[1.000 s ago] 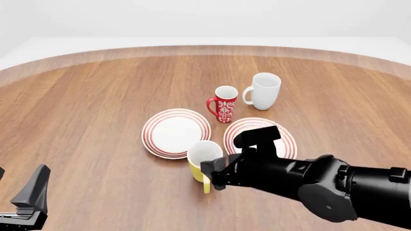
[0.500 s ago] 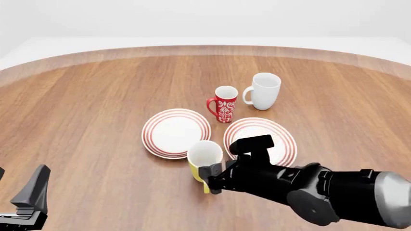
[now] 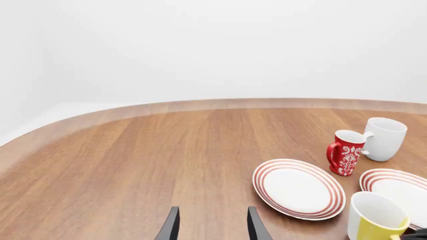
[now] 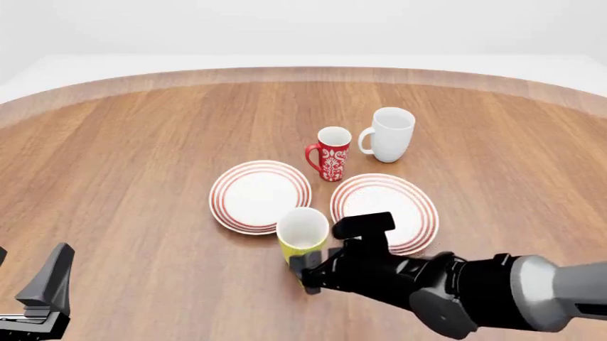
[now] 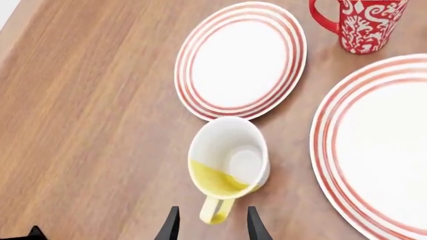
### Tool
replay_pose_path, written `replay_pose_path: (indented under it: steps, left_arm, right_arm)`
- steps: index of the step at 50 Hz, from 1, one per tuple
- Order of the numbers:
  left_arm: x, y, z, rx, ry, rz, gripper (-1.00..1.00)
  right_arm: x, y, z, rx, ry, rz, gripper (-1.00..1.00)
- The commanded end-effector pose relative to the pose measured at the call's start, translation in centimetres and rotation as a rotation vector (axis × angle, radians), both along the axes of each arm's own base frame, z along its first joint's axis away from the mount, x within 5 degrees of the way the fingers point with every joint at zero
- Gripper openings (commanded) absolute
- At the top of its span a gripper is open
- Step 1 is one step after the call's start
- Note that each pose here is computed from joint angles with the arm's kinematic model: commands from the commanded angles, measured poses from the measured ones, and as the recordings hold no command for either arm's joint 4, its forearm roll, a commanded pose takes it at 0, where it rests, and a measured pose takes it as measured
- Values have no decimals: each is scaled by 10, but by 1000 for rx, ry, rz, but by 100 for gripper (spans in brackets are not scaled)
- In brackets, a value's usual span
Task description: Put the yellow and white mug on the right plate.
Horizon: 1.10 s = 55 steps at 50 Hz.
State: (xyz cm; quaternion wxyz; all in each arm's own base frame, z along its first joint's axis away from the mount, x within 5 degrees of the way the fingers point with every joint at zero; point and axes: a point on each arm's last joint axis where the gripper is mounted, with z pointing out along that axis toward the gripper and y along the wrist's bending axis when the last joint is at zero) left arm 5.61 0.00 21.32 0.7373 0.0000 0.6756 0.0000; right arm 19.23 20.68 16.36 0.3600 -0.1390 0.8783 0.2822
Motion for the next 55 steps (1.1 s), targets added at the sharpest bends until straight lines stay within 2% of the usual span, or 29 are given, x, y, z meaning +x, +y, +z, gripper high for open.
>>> replay_pose_path:
  steps: [1, 35, 36, 55]
  left_arm:
    - [0, 0, 0, 0, 0, 0, 100]
    - [0, 0, 0, 0, 0, 0, 100]
    - [0, 0, 0, 0, 0, 0, 100]
    - [0, 0, 0, 0, 0, 0, 100]
  right_arm:
    - [0, 7, -14, 7, 21, 1, 100]
    - [-1, 15, -30, 22, 42, 5, 100]
    - [-1, 15, -28, 23, 35, 7, -100]
    - [-3, 6, -21, 31, 18, -2, -100]
